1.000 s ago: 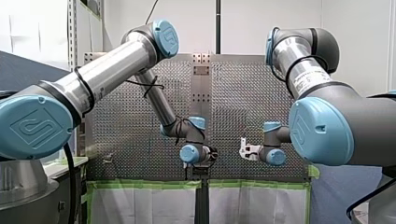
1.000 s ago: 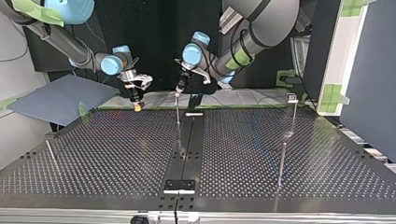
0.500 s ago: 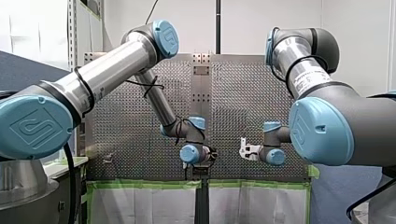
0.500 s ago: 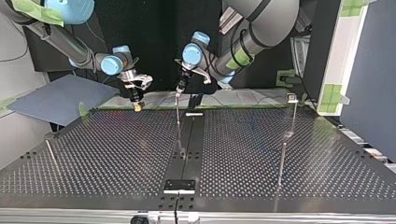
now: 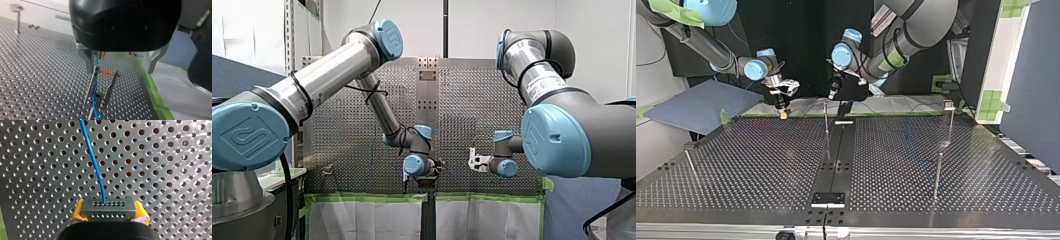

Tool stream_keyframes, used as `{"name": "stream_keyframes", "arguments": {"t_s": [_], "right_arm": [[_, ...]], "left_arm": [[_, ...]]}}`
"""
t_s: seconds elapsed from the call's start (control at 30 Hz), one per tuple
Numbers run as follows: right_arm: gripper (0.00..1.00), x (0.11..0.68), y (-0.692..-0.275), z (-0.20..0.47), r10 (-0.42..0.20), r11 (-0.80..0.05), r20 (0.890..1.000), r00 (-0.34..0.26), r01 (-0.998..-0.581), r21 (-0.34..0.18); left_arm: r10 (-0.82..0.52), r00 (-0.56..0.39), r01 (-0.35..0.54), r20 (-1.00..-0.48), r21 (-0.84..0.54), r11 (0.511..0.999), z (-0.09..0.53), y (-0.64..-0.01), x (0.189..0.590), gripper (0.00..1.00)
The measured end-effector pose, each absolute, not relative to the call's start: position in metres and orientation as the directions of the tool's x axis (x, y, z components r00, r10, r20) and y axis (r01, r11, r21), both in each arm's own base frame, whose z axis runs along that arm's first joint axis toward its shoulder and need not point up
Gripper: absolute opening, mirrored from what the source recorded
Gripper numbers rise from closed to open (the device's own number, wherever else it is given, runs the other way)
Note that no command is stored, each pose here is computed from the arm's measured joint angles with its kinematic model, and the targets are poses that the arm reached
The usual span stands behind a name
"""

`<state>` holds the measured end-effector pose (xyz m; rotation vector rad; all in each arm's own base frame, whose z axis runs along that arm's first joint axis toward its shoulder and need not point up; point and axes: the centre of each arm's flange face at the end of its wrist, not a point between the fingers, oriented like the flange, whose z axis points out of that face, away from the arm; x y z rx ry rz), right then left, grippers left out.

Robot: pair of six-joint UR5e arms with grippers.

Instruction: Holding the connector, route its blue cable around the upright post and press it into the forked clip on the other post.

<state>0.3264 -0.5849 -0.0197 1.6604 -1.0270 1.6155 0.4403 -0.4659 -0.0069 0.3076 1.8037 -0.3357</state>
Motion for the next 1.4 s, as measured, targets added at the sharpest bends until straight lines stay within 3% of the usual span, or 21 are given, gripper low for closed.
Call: {"name": "stream_keyframes", "arguments": {"t_s": [0.5,0.93,1.4], "right_arm": [[0.0,0.332,-0.582,-0.02,-0.117,-0.528,0.992,-0.038,-0.844,-0.094],[0.0,0.336,-0.58,-0.02,-0.116,-0.535,0.993,-0.036,-0.84,-0.093],[0.0,0.34,-0.579,-0.018,-0.113,-0.54,0.993,-0.039,-0.836,-0.094]], "left_arm": [[-0.075,-0.185,0.369,-0.98,-0.14,0.919,0.039,-0.452,0.417,0.98],[-0.23,-0.138,0.36,-0.963,-0.266,0.894,0.078,-0.434,0.403,0.98],[-0.296,-0.091,0.369,-0.951,-0.308,0.877,0.111,-0.415,0.379,0.98]]}}
